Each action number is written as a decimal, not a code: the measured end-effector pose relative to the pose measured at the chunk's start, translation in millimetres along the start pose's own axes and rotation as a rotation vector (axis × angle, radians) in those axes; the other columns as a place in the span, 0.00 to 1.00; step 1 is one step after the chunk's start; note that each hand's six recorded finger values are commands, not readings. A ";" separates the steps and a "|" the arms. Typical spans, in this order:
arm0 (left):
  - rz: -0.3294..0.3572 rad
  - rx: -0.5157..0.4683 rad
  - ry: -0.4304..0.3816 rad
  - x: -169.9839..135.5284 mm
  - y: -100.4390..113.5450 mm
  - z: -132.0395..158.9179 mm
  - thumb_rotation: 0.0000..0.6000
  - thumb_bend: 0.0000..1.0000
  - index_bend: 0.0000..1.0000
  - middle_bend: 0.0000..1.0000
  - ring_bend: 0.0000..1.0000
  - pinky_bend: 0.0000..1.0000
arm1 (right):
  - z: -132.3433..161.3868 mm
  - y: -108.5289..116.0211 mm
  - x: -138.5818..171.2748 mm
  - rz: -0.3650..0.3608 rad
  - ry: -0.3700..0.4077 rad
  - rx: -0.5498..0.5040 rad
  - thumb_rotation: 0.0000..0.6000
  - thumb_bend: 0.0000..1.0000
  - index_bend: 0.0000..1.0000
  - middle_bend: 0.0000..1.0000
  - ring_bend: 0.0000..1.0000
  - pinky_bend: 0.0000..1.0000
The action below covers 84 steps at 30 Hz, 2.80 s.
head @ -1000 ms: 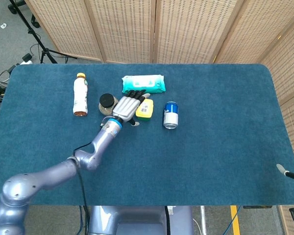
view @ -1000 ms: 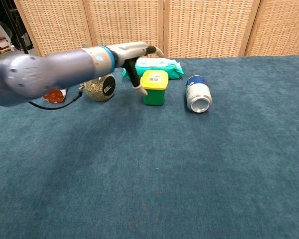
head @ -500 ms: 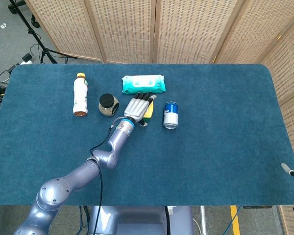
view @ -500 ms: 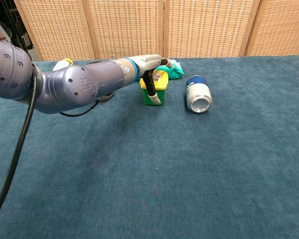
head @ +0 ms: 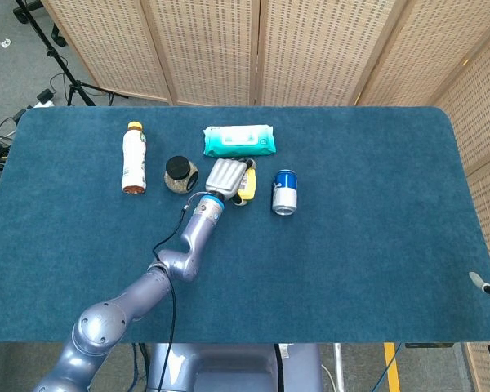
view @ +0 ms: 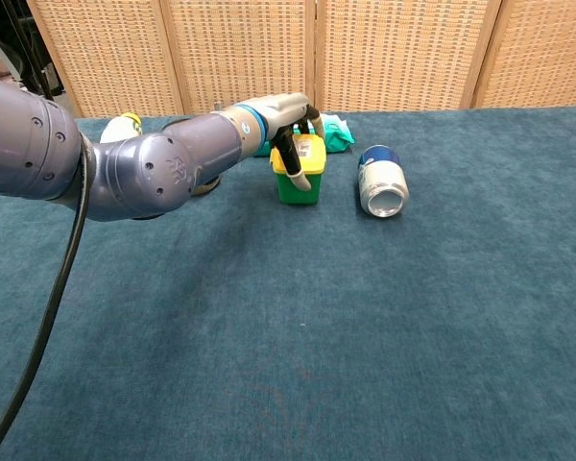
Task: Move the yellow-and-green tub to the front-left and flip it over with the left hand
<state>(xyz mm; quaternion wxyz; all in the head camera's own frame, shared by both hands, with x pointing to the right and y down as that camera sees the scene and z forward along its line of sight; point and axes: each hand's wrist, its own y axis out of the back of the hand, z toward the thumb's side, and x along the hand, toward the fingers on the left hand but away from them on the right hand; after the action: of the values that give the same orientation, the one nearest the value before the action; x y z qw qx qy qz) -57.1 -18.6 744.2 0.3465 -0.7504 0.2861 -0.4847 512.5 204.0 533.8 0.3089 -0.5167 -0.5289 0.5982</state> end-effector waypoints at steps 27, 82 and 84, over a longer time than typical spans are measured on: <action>0.056 0.161 -0.389 -123.0 83.1 -66.0 1.00 0.14 0.50 0.49 0.40 0.44 | 15.2 -12.1 5.5 0.009 0.039 0.058 1.00 0.00 0.07 0.00 0.00 0.00; -0.127 0.594 -0.761 -266.6 -5.4 -225.3 1.00 0.00 0.00 0.00 0.02 0.30 | 23.9 -23.6 8.3 -0.017 0.030 0.126 1.00 0.00 0.07 0.00 0.00 0.00; -0.113 0.574 -0.753 -267.8 -0.2 -226.4 1.00 0.00 0.00 0.00 0.02 0.30 | 24.3 -24.0 8.4 -0.015 0.032 0.126 1.00 0.00 0.07 0.00 0.00 0.00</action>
<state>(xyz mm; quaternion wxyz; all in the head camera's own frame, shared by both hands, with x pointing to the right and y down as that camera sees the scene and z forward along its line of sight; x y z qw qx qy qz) -364.8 131.5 668.3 0.5925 -0.7623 -0.0460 -0.2565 483.0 210.1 551.9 0.3536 -0.5016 -0.4893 0.6196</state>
